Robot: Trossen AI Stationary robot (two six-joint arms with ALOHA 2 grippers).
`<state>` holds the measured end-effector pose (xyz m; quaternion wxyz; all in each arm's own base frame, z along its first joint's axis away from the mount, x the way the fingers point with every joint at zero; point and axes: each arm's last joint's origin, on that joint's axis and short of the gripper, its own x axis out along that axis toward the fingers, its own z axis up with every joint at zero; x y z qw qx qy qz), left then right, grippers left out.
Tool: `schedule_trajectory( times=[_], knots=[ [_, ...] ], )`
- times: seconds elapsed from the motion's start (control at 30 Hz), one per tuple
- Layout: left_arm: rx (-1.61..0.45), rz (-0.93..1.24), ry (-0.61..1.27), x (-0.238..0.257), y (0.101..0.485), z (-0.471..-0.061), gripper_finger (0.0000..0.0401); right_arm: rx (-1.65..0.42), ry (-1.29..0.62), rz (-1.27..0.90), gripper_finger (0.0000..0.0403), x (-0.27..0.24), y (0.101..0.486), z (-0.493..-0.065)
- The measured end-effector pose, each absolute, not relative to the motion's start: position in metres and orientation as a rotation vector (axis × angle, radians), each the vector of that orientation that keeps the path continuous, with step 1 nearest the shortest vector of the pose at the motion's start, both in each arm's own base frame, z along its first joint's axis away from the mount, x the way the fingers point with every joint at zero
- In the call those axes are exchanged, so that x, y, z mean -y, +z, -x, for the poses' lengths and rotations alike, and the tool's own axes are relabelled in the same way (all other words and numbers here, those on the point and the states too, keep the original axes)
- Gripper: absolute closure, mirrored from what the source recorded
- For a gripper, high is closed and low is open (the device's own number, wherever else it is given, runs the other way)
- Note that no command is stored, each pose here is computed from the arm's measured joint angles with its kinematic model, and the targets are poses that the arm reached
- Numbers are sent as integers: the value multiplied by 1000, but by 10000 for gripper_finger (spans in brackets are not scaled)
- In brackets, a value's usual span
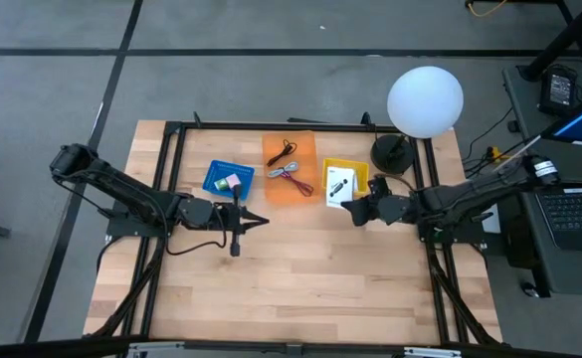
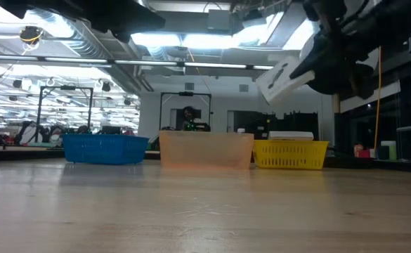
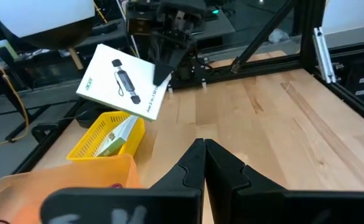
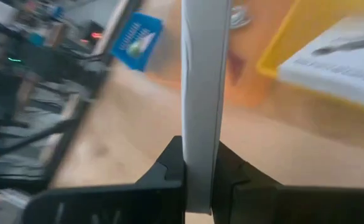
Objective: Pick and place items into bin
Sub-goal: Put the white USB box into the yellow bin
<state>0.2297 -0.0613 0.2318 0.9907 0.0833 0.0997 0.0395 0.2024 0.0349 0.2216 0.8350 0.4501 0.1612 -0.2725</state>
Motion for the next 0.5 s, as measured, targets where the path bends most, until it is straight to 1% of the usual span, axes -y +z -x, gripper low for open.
schedule_trajectory(
  times=[0.13,0.23,0.33,0.5],
  knots=[
    [-199,-161,58,62,232,-230,398,-274,-481,-1077,383,-28,210,-200],
    [-199,-151,45,63,232,-230,399,-264,-504,-1160,383,-21,195,-194],
    [-198,-140,43,63,232,-230,398,-268,-525,-1189,383,-14,184,-189],
    [-197,-142,30,66,232,-229,399,-208,-504,-1202,383,-6,183,-190]
  ],
)
